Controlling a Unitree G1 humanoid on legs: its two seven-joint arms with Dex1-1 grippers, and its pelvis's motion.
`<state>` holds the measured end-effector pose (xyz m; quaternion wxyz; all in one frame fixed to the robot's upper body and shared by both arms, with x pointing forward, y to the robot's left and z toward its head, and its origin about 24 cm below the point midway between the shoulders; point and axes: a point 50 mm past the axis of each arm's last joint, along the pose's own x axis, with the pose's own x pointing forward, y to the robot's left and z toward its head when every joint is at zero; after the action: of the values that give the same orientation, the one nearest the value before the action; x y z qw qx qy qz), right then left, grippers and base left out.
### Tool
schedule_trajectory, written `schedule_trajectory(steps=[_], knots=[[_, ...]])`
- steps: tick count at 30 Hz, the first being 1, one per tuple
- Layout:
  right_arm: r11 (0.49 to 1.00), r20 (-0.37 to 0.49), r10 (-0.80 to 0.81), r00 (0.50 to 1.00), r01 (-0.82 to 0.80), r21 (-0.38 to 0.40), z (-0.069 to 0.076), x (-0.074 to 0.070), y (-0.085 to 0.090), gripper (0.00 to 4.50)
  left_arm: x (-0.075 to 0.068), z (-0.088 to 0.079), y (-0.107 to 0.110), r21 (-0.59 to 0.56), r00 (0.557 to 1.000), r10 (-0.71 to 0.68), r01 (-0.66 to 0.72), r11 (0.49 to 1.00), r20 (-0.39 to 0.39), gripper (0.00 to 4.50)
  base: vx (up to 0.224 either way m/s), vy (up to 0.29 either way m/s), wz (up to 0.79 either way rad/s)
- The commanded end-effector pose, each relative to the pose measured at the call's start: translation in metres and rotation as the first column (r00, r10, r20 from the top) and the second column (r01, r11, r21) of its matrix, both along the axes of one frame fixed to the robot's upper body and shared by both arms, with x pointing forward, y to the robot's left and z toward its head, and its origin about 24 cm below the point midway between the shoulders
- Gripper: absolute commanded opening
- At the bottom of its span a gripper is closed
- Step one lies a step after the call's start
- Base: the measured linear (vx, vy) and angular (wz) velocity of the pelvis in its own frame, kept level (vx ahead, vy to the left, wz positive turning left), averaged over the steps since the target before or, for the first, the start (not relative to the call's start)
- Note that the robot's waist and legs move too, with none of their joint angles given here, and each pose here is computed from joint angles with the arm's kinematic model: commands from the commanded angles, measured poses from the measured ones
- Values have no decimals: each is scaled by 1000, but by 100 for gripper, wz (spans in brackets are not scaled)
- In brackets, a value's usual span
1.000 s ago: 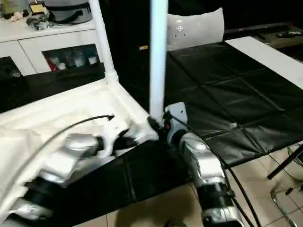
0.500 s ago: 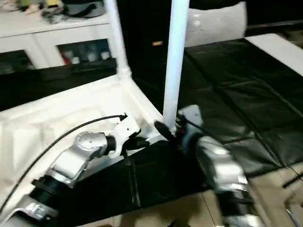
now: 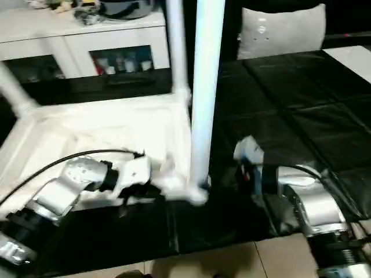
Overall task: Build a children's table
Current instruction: Rotate leg to tighten
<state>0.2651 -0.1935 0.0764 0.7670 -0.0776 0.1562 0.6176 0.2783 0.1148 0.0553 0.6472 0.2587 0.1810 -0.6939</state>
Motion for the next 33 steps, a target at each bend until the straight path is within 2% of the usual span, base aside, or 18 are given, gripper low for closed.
schedule_trajectory(steps=[1,3,9,11,17,24,27,29,30,33], knots=[[998,-1,60,998,-60,-6,4,-1,3,383,-3,2,-5,24,996,-92,92,995,4,0,0,0,0],[993,-37,118,992,-119,-11,3,-3,5,363,-4,2,-6,34,991,-133,133,991,3,0,0,0,0],[984,-75,177,981,-176,21,0,-6,13,318,-6,2,-9,25,982,-188,188,982,-11,0,0,0,0],[983,-83,184,979,-182,27,-1,-7,14,291,-6,2,-10,25,982,-190,190,981,-11,0,0,0,0],[980,-101,198,975,-195,41,-3,-9,16,246,-6,2,-9,22,981,-196,196,980,-13,0,0,0,0],[980,-126,186,974,-174,94,-4,-12,21,204,-7,1,-10,-18,988,-152,152,988,-28,0,0,0,0],[993,-118,76,990,-64,100,-5,-6,27,202,-6,-1,-11,-39,996,-67,65,997,-56,0,0,0,0],[992,-101,-84,991,93,84,-9,5,34,200,-5,-1,-13,-57,997,22,-26,998,-71,0,0,0,0],[977,-96,-194,976,201,76,-12,13,38,200,-3,-1,-16,-76,993,85,-91,993,-80,0,0,0,0],[922,-102,-373,922,381,72,-16,25,49,199,1,2,-22,-111,974,204,-214,970,-97,0,0,0,0]])
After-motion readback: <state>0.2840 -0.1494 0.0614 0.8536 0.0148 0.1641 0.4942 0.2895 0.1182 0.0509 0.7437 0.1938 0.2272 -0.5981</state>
